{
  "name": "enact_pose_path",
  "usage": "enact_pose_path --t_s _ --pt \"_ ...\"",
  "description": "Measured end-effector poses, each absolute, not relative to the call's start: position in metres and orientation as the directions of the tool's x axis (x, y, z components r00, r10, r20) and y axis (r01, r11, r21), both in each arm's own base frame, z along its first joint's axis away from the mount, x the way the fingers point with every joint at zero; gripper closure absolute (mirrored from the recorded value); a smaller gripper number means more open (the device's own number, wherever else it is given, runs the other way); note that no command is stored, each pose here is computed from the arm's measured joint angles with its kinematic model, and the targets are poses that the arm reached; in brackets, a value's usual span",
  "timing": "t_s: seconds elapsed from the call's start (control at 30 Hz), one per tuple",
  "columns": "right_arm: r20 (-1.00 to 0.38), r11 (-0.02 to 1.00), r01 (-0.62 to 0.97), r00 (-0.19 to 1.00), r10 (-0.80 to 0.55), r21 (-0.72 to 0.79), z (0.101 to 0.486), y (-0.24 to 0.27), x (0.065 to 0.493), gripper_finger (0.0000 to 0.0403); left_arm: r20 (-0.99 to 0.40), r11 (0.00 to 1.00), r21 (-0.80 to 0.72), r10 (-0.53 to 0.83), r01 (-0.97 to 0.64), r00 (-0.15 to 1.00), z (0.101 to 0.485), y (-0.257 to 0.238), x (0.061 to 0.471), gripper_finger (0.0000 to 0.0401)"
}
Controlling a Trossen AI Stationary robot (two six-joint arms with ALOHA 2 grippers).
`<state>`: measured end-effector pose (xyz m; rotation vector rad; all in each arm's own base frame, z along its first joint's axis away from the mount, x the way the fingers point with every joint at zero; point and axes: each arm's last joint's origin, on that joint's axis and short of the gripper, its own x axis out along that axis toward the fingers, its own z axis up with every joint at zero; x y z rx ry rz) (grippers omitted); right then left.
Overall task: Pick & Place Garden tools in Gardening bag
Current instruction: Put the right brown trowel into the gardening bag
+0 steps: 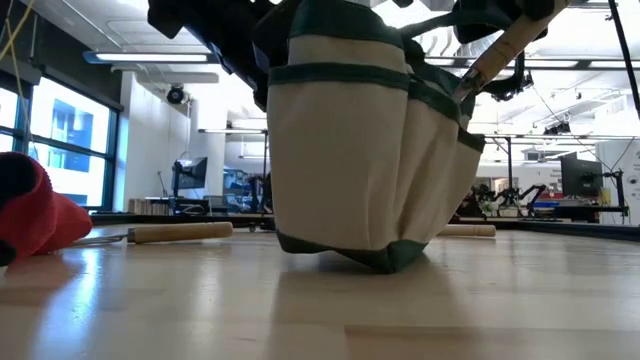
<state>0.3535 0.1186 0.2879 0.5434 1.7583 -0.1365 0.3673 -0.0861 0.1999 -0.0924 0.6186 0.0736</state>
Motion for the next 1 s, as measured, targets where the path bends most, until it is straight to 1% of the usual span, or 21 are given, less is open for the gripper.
enact_pose_path --t_s 0.37,0.6,0.83,1.0 --pt "-0.899 0.829 0.5 -0.197 0.391 0.251 0.289 0.122 0.352 0.0337 -0.547 0.989 -0.121 0.003 -0.082 0.837 0.204 -0.088 0.37 0.0219" --pt "-0.893 0.816 0.521 -0.202 0.402 0.249 0.289 0.122 0.352 0.0338 -0.547 0.989 -0.124 0.002 -0.083 0.837 0.204 -0.088 0.37 0.0219" --pt "-0.855 0.799 0.548 -0.264 0.447 0.249 0.278 0.126 0.347 0.0338 -0.561 0.988 -0.142 -0.025 -0.067 0.827 0.199 -0.09 0.371 0.0219" --pt "-0.85 0.804 0.545 -0.285 0.443 0.236 0.274 0.129 0.344 0.0338 -0.579 0.986 -0.155 -0.046 -0.055 0.814 0.189 -0.091 0.373 0.0219"
